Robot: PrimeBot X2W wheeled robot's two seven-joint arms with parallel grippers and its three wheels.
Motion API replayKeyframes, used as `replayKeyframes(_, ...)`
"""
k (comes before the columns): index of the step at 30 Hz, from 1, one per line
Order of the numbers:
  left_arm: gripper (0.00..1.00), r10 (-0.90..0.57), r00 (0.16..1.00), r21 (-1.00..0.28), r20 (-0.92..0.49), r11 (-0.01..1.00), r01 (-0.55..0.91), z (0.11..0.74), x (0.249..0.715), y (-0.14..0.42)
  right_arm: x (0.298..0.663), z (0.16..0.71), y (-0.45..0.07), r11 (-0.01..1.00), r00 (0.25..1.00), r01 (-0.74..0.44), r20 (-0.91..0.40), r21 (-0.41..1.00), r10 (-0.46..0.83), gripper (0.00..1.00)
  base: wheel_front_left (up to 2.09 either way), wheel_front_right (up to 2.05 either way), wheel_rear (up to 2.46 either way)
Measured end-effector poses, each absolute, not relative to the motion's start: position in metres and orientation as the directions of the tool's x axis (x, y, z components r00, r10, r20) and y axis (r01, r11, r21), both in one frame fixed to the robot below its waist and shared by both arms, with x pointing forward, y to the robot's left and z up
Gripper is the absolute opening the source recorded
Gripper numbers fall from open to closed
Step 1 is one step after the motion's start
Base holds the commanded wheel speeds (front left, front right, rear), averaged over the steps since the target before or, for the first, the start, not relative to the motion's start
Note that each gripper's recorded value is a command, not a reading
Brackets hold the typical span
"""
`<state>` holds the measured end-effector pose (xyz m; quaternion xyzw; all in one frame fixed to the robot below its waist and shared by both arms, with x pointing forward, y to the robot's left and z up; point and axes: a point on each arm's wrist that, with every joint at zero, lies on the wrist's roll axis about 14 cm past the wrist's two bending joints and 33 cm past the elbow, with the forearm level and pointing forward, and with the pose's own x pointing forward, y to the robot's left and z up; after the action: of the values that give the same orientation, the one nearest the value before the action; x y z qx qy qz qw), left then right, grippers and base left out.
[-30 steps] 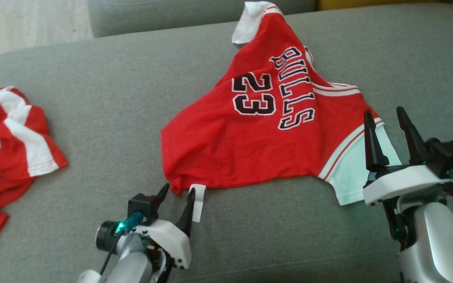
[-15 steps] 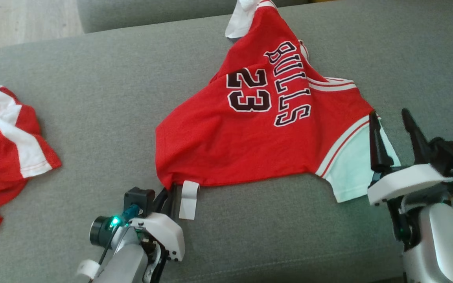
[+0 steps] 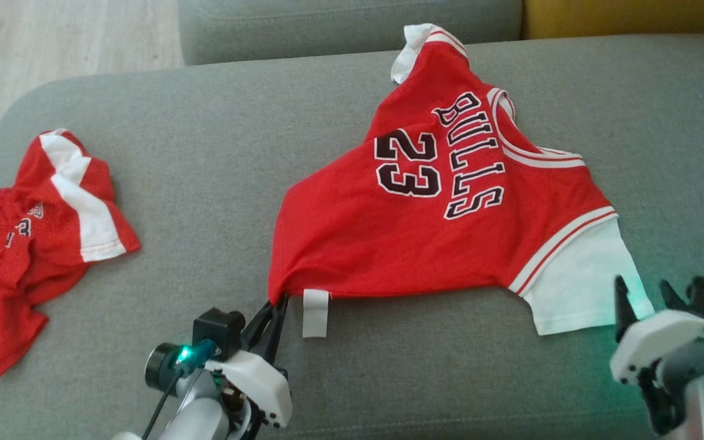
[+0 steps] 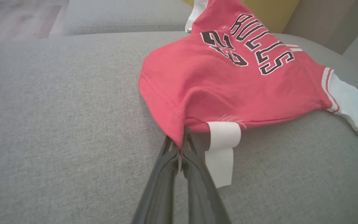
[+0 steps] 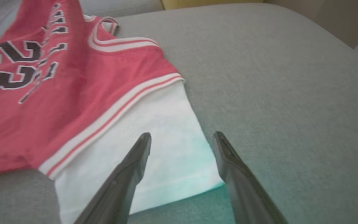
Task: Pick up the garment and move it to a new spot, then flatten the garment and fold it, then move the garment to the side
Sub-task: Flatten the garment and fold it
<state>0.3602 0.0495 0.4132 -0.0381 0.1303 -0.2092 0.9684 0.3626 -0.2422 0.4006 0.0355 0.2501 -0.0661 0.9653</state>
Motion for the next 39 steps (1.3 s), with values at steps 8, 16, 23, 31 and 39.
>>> replayKeyframes(8,0.00,-0.418,0.893,-0.119,-0.166,0.908,0.403,0.434,0.362,0.050,0.333,0.366,-0.268,0.965,0.773,0.258,-0.609,0.045,-0.178,1.00,0.00,0.00,0.00)
replayKeyframes(16,0.00,-0.421,0.892,-0.127,-0.164,0.906,0.404,0.435,0.360,0.048,0.336,0.353,-0.259,0.957,0.761,0.273,-0.631,0.100,-0.152,1.00,0.00,0.00,0.00)
replayKeyframes(23,0.00,-0.422,0.892,-0.124,-0.162,0.905,0.406,0.438,0.360,0.049,0.346,0.354,-0.249,0.961,0.778,0.250,-0.615,0.120,-0.126,1.00,0.00,0.00,0.00)
replayKeyframes(31,0.00,-0.418,0.894,-0.114,-0.163,0.908,0.404,0.439,0.358,0.051,0.349,0.361,-0.251,0.965,0.799,0.240,-0.586,0.102,-0.136,1.00,0.00,0.00,0.00)
replayKeyframes(39,0.00,-0.420,0.894,-0.111,-0.157,0.907,0.407,0.442,0.357,0.049,0.360,0.381,-0.251,0.971,0.838,0.218,-0.529,0.097,-0.136,1.00,0.00,0.00,0.00)
